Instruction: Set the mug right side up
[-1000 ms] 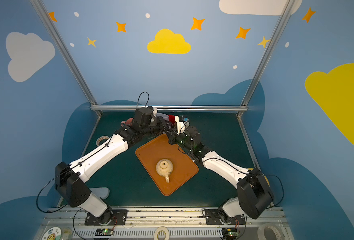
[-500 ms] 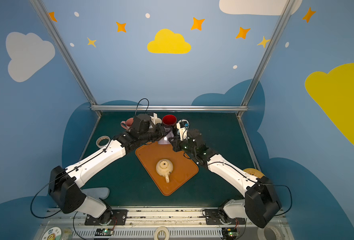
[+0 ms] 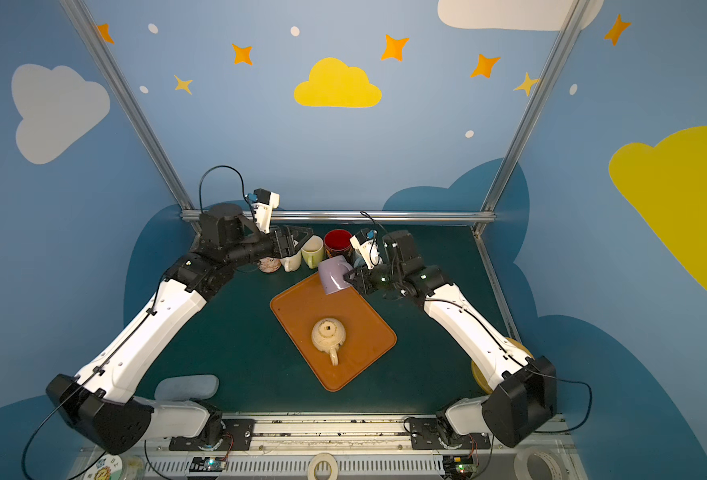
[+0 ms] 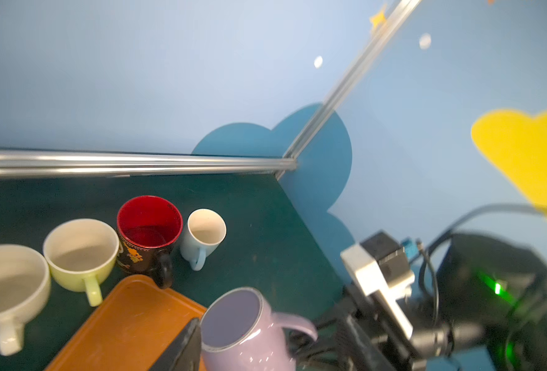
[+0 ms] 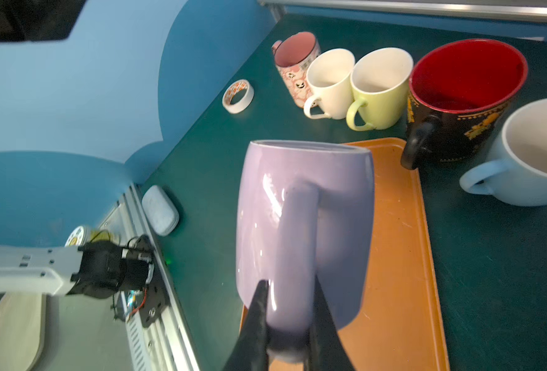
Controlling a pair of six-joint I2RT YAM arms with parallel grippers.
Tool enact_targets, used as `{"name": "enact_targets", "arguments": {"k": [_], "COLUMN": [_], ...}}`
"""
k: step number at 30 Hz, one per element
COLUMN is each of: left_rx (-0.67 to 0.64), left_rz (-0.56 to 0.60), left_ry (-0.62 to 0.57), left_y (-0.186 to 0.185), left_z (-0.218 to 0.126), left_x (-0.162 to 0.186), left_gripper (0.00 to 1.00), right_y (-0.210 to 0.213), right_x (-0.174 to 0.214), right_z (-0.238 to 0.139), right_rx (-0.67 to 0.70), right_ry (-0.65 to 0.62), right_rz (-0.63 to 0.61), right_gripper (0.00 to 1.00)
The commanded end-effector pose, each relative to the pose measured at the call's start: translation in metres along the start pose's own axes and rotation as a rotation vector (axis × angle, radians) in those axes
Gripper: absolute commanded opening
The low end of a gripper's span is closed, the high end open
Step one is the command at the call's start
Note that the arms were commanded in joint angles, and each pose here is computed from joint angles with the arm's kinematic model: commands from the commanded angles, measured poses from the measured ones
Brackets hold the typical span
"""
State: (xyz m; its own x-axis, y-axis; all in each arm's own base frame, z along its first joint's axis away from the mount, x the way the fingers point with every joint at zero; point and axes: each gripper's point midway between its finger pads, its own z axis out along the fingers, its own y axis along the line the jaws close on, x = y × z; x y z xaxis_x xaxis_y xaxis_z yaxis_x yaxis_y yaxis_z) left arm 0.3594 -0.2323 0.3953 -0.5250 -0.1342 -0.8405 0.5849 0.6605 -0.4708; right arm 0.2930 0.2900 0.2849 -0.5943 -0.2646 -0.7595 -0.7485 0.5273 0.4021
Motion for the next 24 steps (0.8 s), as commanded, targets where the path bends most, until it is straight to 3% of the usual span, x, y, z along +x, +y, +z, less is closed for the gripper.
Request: {"name": "enact_targets", "arguments": {"k": [1, 4, 5, 6, 8, 13, 20, 24], "left_rx": [0.157, 0.239, 0.24, 0.228, 0.226, 0.439, 0.522, 0.557], "left_rz": [0.271, 0.392, 0.416, 0.423, 0.393, 0.363, 0.475, 0.538], "left_ry": [0.179, 0.253, 0.26, 0.258, 0.243, 0.213, 0.255, 0.264], "left_y": [-0.012, -0.017, -0.015, -0.013, -0.012, -0.032, -0.041, -0.048], "left_z": [0.001, -0.001, 0.0, 0.002, 0.004, 0.009, 0.028, 0.036], "left_x": [0.03, 0.038, 0.036, 0.03, 0.012, -0.009, 0.01, 0.023], "left_gripper": [0.69, 0.77, 0.83, 0.98, 1.0, 1.0, 0.82, 0.61], "right_y": [0.027, 0.036, 0.037, 0.039, 0.045, 0.044, 0.036, 0.031], "right_x": [-0.002, -0.01, -0.012, -0.013, -0.017, -0.027, -0.029, -0.029], "right_z": [-0.017, -0.028, -0.031, -0.033, -0.039, -0.052, -0.057, -0.053], "right_rx": [-0.138, -0.207, -0.224, -0.238, -0.282, -0.327, -0.399, -0.439], "right_ry": [0.061, 0.082, 0.091, 0.102, 0.114, 0.085, 0.047, 0.042], "right_rz": [-0.138, -0.179, -0.188, -0.195, -0.213, -0.248, -0.237, -0.226], "right_gripper": [0.0, 0.0, 0.0, 0.0, 0.0, 0.0, 0.0, 0.0]}}
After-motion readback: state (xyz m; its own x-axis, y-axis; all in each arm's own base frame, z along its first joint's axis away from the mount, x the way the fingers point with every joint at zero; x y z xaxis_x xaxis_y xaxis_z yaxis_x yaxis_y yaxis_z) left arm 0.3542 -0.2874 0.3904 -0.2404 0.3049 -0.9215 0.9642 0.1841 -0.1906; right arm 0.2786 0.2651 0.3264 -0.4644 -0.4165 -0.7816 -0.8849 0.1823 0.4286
